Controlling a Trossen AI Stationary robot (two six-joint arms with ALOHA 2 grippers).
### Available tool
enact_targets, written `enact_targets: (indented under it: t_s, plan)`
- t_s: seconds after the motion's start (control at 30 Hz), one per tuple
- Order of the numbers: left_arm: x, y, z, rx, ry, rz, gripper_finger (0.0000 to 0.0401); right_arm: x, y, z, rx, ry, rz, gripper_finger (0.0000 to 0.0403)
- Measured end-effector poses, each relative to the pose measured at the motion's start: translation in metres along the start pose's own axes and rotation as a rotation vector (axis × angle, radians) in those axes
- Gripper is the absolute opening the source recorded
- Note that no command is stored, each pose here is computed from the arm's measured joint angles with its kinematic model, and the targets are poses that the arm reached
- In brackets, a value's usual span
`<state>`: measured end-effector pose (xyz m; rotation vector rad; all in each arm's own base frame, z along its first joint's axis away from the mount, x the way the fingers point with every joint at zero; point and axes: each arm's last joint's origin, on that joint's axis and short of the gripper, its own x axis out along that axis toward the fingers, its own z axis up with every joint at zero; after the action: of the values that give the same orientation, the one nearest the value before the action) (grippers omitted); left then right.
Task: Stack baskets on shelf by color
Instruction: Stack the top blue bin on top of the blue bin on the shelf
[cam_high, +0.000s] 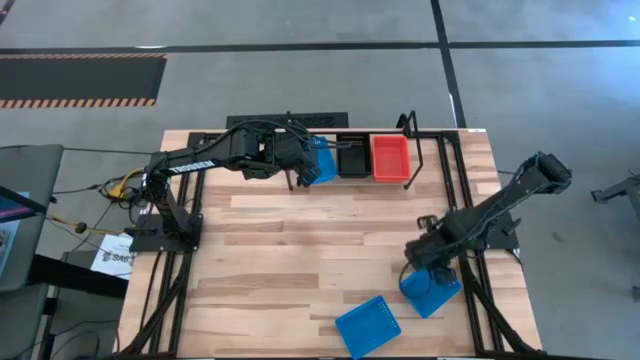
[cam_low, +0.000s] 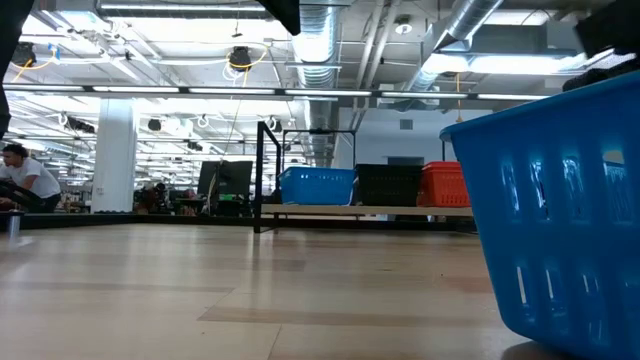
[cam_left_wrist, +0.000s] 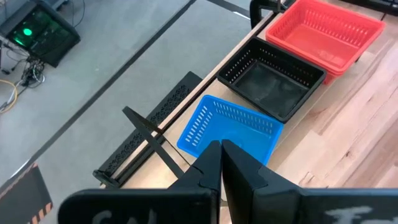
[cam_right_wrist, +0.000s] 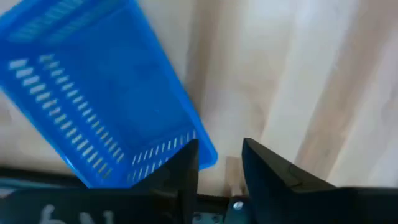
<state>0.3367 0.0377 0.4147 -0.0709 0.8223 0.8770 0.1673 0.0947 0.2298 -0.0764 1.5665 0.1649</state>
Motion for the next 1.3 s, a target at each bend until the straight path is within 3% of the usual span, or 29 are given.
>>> enact_targets:
  t_s: [0.3,1.0,1.13,1.3]
  plan:
    - [-0.001,-0.001,-0.001,-0.002,-0.001,-0.005,0.0,0.016,0.028,0.013,-0.178,-0.064,-0.004,0.0164]
    - [-0.001,-0.003,-0.001,-0.028,0.023,-0.051,0.0,0.072,0.039,0.044,-0.307,0.064,-0.046,0.0151]
    - [-0.001,-0.003,-0.001,-0.03,0.023,-0.05,0.0,0.082,0.035,0.047,-0.277,0.121,-0.063,0.012]
    - [-0.001,-0.003,-0.001,-0.031,0.023,-0.051,0.0,0.088,0.023,0.052,-0.226,0.163,-0.063,0.0025]
